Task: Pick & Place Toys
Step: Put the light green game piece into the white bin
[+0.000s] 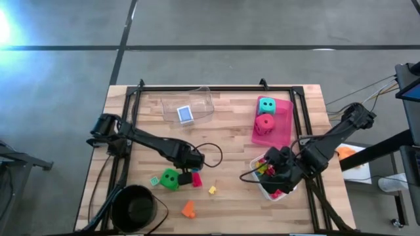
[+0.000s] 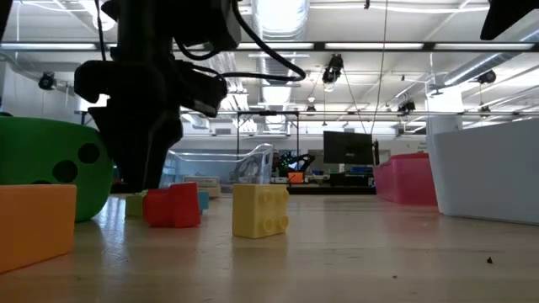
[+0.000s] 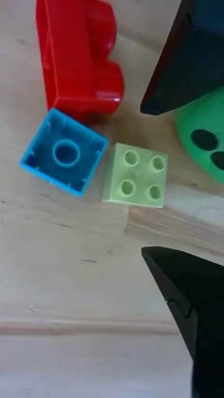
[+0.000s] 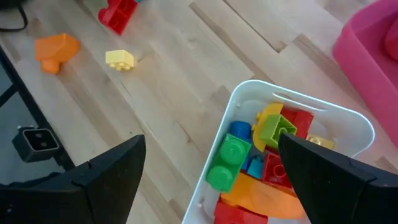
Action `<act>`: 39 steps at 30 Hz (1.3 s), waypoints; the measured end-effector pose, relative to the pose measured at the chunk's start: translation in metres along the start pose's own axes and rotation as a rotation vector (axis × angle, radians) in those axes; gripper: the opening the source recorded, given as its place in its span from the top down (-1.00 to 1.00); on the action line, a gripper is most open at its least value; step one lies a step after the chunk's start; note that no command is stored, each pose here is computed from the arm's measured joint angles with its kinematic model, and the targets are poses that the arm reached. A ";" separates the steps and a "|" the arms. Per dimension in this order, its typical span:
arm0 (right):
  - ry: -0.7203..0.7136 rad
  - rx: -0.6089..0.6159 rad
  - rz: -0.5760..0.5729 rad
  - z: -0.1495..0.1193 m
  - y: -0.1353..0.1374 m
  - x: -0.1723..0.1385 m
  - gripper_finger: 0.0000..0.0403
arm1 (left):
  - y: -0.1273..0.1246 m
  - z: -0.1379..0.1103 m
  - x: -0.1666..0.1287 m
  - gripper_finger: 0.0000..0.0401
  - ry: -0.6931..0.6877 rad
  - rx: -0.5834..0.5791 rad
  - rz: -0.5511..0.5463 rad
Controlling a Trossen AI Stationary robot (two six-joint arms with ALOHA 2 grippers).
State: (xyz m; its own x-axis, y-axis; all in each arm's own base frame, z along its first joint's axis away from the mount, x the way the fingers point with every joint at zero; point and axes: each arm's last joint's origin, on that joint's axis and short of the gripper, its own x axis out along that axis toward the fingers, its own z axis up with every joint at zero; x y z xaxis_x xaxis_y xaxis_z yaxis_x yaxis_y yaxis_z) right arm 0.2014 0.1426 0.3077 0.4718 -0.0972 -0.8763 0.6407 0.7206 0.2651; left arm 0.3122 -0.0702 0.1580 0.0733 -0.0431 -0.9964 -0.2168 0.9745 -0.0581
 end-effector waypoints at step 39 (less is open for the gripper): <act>0.010 -0.001 -0.008 -0.002 -0.001 0.003 -0.79 | 0.001 0.000 0.025 -0.10 -0.016 0.056 0.022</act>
State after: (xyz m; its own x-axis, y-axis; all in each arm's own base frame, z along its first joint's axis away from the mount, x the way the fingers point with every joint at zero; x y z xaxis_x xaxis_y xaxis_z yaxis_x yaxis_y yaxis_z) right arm 0.2005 0.1429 0.3042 0.4603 -0.0962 -0.8825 0.6439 0.7205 0.2573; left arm 0.3138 -0.0701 0.1328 0.0852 -0.0183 -0.9962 -0.1635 0.9860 -0.0321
